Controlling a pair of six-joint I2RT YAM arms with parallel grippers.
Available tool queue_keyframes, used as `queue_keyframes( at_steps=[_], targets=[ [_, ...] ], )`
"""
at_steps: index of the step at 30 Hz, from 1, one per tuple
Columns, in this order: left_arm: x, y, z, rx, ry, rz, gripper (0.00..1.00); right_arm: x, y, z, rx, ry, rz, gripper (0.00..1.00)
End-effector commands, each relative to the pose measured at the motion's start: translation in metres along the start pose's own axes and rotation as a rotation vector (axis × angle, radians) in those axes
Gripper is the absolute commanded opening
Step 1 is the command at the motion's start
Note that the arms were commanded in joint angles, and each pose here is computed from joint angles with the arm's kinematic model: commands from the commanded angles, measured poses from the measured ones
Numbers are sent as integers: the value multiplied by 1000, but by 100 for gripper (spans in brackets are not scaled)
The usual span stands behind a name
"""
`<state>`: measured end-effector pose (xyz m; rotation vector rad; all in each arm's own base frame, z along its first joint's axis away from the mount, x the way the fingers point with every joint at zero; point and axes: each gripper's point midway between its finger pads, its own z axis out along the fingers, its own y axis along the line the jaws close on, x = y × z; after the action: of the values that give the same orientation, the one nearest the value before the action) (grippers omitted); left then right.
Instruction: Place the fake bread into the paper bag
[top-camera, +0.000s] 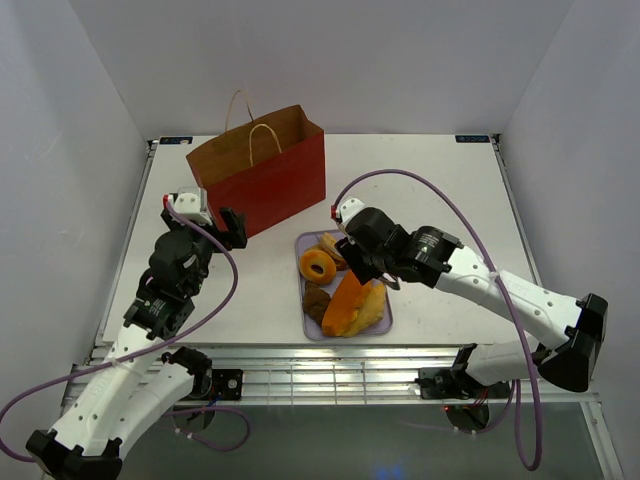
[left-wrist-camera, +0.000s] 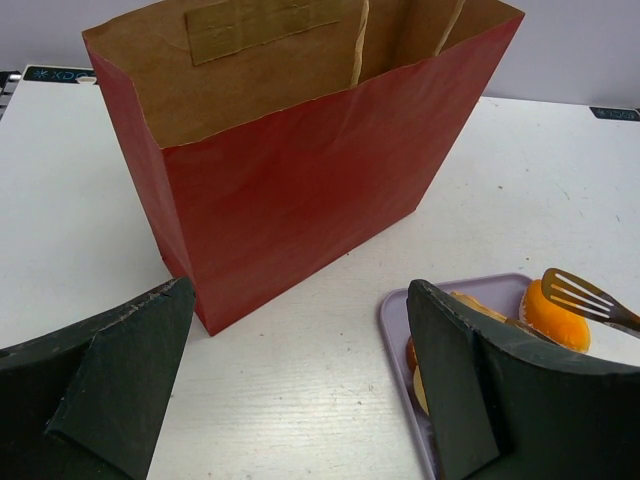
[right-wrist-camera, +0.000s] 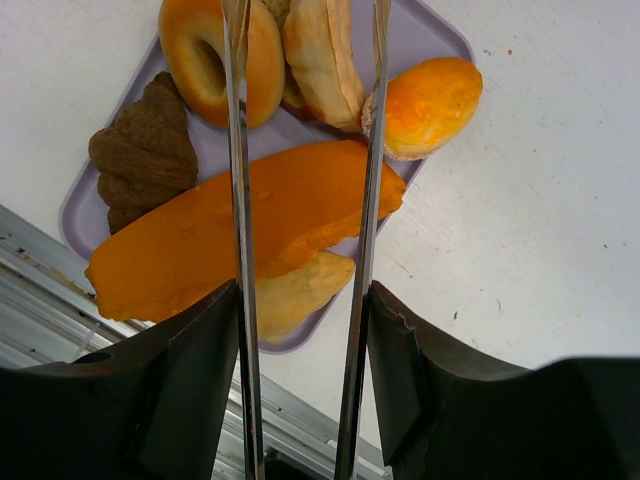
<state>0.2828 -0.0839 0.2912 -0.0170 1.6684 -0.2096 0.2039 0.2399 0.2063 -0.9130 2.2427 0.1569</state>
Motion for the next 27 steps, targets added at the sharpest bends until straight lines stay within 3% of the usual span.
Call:
queue_keyframes(
  at_steps=[1,27],
  targets=[
    [-1,-1,0,1,0,11,98,-15,-9,-6,55,-40,-15,56],
    [-2,-3,-1,16,-1,11,98,11,4,41,51,41,-35,54]
  ],
)
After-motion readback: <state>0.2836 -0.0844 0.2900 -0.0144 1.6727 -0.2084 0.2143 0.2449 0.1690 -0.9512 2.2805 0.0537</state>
